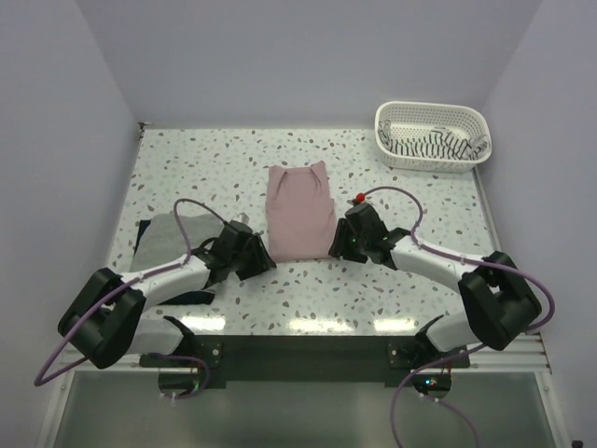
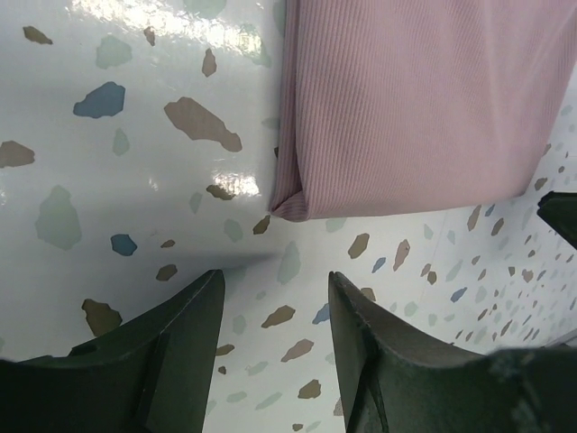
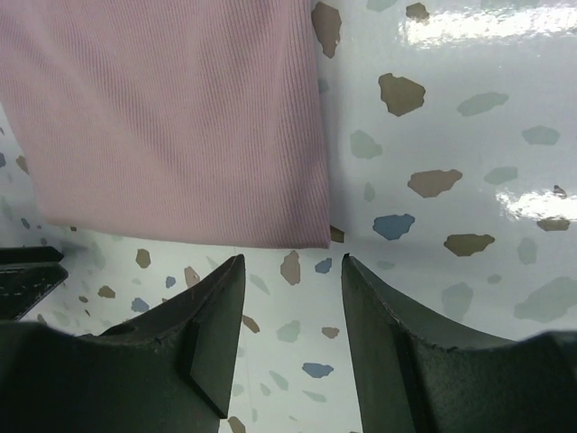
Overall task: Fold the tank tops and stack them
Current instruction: Fold the tank top
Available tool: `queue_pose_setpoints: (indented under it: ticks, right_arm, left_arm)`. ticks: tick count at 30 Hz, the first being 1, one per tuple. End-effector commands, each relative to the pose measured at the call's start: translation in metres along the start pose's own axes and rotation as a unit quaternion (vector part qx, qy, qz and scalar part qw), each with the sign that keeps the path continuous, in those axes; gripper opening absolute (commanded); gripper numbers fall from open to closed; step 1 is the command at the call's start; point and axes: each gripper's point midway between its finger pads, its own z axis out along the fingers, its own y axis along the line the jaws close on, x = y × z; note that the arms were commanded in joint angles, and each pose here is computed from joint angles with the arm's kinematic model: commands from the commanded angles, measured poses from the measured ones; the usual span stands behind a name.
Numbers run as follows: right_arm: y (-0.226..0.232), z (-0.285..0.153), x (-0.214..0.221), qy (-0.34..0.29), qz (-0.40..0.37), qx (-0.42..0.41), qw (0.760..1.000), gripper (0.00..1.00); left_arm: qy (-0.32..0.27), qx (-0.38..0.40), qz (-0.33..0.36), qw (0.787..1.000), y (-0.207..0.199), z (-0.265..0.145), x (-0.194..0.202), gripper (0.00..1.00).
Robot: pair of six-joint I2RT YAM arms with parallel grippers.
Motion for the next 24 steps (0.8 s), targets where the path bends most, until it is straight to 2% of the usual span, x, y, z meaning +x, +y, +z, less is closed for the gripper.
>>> queue_pose_setpoints:
  ticks: [1,7,13,24]
  right_arm:
    - [0.019,0.005,-0.006,-0.008,0.028,-0.039,0.999,0.51]
    - [0.018,0.014,-0.001,0.000,0.045,-0.039,0.998,0.51]
    - [0.008,0.017,0.001,-0.006,0.054,-0.023,0.998,0.50]
    - [-0.004,0.020,0.009,-0.007,0.068,-0.008,0.998,0.50]
  left_arm:
    - [-0.032,0.066,-0.017,0.997,-0.029,-0.003,-0.016,0.55]
    - [-0.035,0.077,-0.040,0.996,-0.027,0.002,-0.016,0.56]
    - [-0.047,0.053,-0.062,0.996,-0.011,0.008,-0.020,0.54]
    - [-0.042,0.011,-0.083,0.996,0.004,0.020,-0.018,0.45]
